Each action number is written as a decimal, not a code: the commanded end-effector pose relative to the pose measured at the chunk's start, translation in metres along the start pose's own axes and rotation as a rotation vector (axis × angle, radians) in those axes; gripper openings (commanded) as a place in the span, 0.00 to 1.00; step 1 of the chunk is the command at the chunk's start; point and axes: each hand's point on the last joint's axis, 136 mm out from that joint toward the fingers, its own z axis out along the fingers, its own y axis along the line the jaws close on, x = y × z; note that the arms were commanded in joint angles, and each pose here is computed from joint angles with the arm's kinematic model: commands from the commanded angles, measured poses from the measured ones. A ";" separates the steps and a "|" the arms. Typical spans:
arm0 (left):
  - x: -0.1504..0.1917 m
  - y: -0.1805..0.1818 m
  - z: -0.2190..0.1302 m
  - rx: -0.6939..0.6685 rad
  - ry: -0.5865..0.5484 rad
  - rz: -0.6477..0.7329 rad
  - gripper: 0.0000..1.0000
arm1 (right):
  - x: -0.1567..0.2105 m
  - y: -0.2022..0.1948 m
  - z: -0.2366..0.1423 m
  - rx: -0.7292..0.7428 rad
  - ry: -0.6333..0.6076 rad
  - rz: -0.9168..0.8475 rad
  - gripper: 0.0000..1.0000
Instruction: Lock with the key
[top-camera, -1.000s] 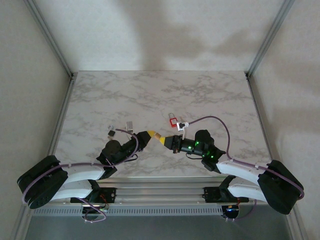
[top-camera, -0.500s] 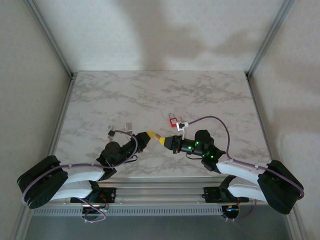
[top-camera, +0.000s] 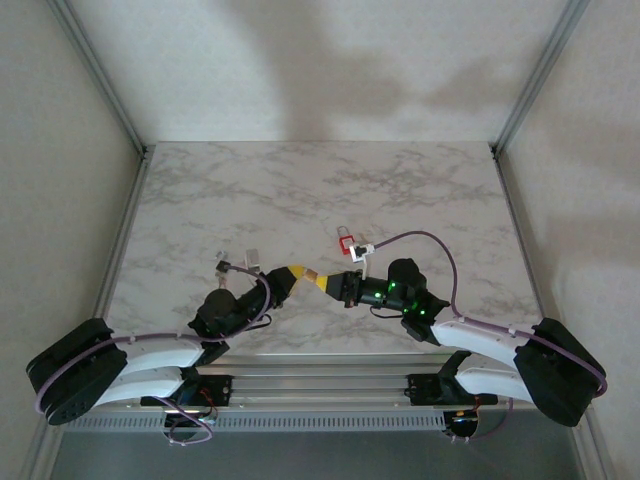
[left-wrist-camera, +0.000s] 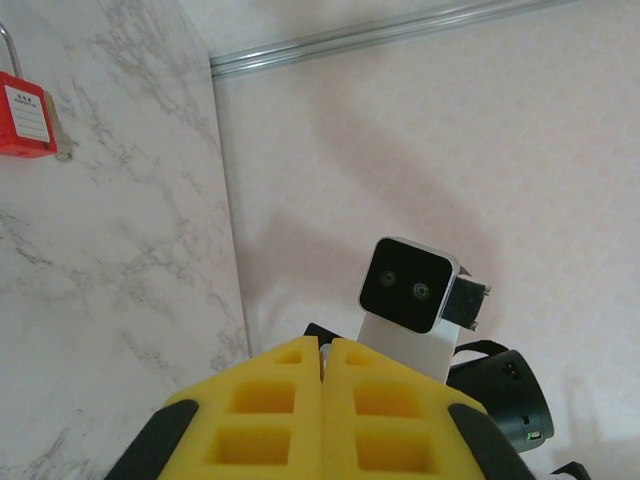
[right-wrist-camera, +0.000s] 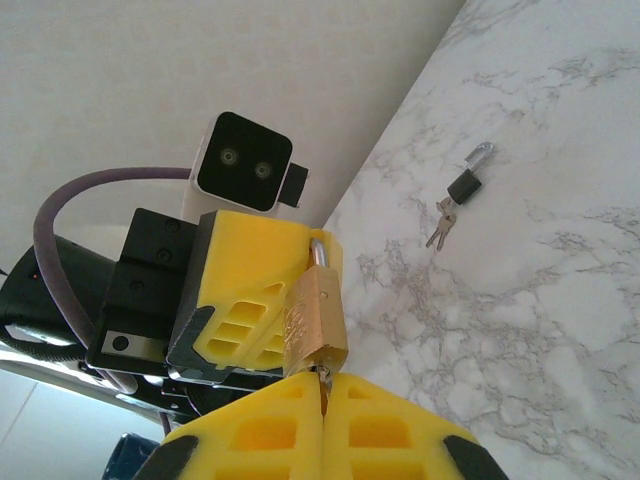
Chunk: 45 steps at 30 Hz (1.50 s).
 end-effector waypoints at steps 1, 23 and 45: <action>-0.029 0.004 -0.008 -0.017 -0.157 -0.029 0.00 | -0.006 0.008 0.002 -0.027 -0.010 -0.016 0.00; -0.042 0.021 -0.015 -0.078 -0.232 -0.058 0.00 | -0.005 0.010 0.003 -0.036 0.008 -0.008 0.00; -0.046 0.041 -0.010 -0.237 -0.153 0.104 0.00 | -0.017 0.007 -0.016 0.055 -0.074 -0.081 0.00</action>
